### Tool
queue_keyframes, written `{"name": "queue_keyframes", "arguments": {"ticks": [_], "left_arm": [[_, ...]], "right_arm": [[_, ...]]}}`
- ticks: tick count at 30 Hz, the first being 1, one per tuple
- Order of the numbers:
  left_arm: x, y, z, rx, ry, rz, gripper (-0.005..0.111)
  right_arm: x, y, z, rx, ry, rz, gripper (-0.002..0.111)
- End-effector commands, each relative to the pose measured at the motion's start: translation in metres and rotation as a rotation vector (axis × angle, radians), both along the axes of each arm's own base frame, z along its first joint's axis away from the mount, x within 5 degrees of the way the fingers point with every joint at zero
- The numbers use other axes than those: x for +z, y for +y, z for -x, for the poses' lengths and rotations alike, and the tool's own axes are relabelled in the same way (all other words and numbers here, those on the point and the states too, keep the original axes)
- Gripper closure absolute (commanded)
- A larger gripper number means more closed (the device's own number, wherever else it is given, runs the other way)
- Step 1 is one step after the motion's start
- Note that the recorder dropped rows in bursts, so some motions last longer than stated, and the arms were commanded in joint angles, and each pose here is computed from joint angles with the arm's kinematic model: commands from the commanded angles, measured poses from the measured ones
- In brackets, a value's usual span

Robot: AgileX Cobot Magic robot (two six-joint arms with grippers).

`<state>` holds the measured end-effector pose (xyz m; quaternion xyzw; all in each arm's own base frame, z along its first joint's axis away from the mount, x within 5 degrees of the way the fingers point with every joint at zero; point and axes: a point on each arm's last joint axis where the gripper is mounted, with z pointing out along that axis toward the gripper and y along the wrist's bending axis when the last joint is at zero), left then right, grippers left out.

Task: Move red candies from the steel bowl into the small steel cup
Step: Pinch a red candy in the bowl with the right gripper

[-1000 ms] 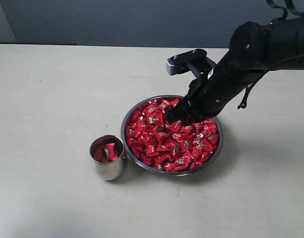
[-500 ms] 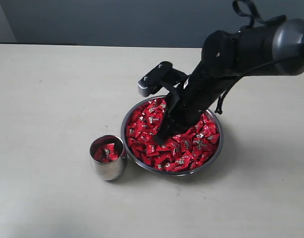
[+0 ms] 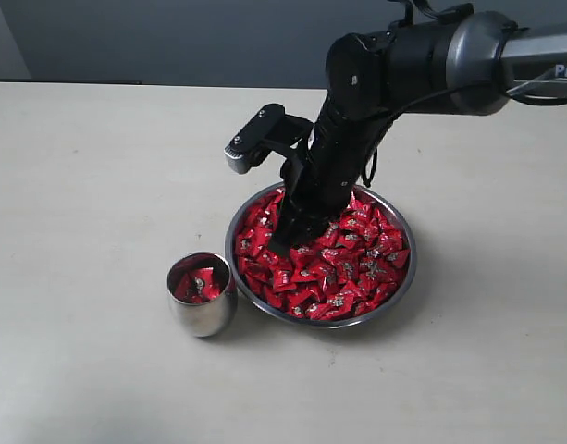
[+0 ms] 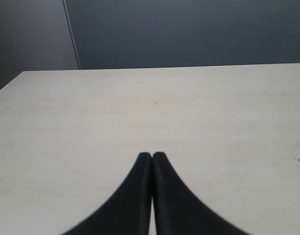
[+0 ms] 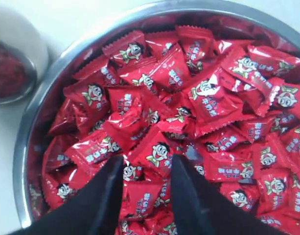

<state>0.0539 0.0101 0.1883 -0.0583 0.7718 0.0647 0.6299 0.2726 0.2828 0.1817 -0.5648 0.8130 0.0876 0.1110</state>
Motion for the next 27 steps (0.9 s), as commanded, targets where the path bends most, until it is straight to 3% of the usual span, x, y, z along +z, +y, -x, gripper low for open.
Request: {"name": "queue_keyframes", "arguments": {"ticks": [1,27], "left_arm": [[-0.001,0.000,0.000,0.003,-0.003,0.001,0.106],[-0.001,0.000,0.000,0.003,-0.003,0.001,0.106]], "right_arm": [[-0.011,0.000,-0.002,-0.050,0.034,0.028,0.072],[-0.027,0.010,0.002,-0.078,-0.052,0.118,0.072]]}}
